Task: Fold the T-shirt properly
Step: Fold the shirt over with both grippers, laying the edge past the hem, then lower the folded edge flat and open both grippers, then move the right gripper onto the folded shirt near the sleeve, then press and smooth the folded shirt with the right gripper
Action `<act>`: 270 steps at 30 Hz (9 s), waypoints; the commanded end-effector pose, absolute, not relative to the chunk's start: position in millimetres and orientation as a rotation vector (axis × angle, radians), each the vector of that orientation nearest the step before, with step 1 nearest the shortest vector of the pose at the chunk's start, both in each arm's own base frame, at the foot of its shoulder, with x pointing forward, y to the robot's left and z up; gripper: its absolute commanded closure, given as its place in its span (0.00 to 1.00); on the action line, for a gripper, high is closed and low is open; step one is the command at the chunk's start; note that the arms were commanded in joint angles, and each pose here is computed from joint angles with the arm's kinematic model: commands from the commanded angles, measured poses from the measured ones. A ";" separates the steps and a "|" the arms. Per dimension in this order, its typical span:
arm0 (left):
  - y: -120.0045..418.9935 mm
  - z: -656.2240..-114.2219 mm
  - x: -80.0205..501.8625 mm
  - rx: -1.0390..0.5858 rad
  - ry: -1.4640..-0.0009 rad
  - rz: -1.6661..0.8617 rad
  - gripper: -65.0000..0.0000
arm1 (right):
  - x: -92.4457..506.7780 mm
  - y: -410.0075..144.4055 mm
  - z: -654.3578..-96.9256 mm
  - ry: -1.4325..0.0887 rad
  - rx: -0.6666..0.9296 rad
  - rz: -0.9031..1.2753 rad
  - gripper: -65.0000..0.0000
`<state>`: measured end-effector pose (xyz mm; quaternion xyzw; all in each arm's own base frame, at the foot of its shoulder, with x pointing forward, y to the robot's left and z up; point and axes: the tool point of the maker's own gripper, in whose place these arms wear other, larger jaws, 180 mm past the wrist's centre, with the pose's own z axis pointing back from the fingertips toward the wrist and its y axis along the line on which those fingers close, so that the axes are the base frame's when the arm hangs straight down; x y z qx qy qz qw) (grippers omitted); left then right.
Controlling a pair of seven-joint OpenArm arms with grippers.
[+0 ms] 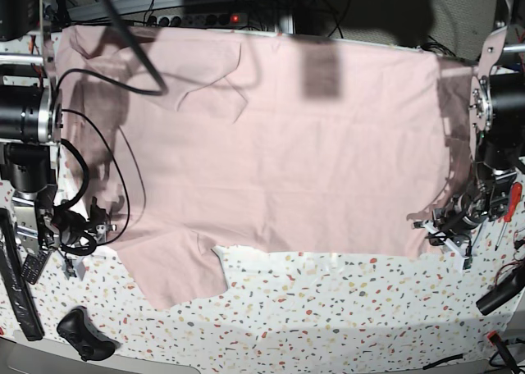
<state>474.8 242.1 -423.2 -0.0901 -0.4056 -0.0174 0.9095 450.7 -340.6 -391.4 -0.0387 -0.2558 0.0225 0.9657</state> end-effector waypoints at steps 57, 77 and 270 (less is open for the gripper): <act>285.7 -320.0 467.2 -0.143 -1.174 0.035 1.00 | 450.8 -290.4 -348.6 -0.819 -0.026 0.322 1.00; 269.0 -326.3 434.0 -0.348 -1.094 -0.002 1.00 | 362.3 -329.1 -310.4 -0.989 -0.081 0.212 1.00; 312.4 -347.7 345.6 -0.027 -0.957 -0.122 0.61 | 219.2 -112.2 -366.9 -0.661 0.284 0.481 0.75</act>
